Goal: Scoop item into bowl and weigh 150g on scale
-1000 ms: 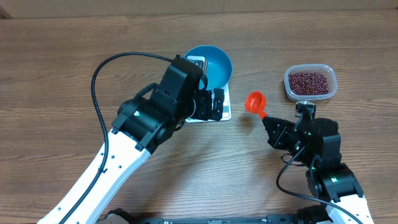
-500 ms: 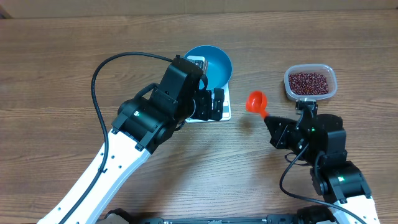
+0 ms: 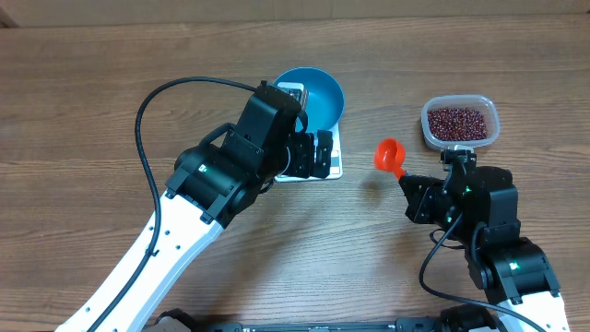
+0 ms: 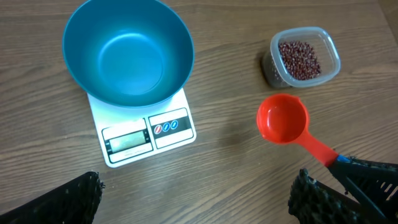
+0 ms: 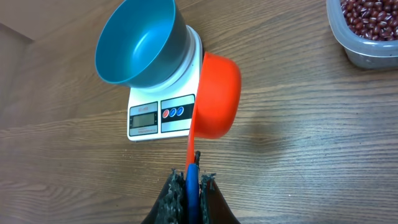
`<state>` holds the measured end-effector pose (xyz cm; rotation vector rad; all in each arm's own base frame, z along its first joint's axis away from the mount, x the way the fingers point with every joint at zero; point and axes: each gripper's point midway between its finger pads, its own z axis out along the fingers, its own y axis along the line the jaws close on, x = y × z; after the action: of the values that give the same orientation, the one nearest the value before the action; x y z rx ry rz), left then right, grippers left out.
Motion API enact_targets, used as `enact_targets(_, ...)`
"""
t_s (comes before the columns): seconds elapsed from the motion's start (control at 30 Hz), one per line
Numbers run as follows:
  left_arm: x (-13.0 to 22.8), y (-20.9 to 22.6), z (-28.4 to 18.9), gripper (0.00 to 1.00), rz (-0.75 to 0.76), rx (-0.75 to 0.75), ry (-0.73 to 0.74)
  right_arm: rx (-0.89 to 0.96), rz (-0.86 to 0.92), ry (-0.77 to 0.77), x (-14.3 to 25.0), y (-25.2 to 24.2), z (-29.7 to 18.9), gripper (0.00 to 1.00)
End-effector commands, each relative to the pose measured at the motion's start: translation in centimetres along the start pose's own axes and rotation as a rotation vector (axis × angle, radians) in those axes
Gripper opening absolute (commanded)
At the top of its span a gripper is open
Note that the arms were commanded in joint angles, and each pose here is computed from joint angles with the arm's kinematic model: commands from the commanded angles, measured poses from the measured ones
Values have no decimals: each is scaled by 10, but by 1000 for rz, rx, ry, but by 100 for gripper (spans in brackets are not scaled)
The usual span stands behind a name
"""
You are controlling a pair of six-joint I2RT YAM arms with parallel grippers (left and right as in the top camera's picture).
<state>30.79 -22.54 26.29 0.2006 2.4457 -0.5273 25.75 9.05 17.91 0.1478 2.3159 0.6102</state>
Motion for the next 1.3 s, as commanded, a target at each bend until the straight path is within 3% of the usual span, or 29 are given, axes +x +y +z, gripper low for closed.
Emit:
enact_targets(0.0, -8, -5, -4, 100, 22, 10, -31, 2, -28, -54, -17, 5, -9, 4)
enact_targets(0.4, -6, -8, -4, 98, 23, 28, -20, 29, -10, 6, -2, -2, -9, 4)
enact_targets(0.43, -6, -7, -4, 84, 23, 24, -19, 30, -10, 8, -1, -2, -9, 4)
enact_targets(0.57, -6, 2, 1, 4, 22, -29, -20, 30, -10, 9, -1, -2, -9, 4)
enact_targets(0.8, 12, 22, 29, 4, 32, -135, 74, 75, -8, -4, -3, -10, -10, 4)
enact_targets(1.27, 56, 28, 98, 4, 204, -229, 267, 201, 25, -35, -9, -29, -18, 4)
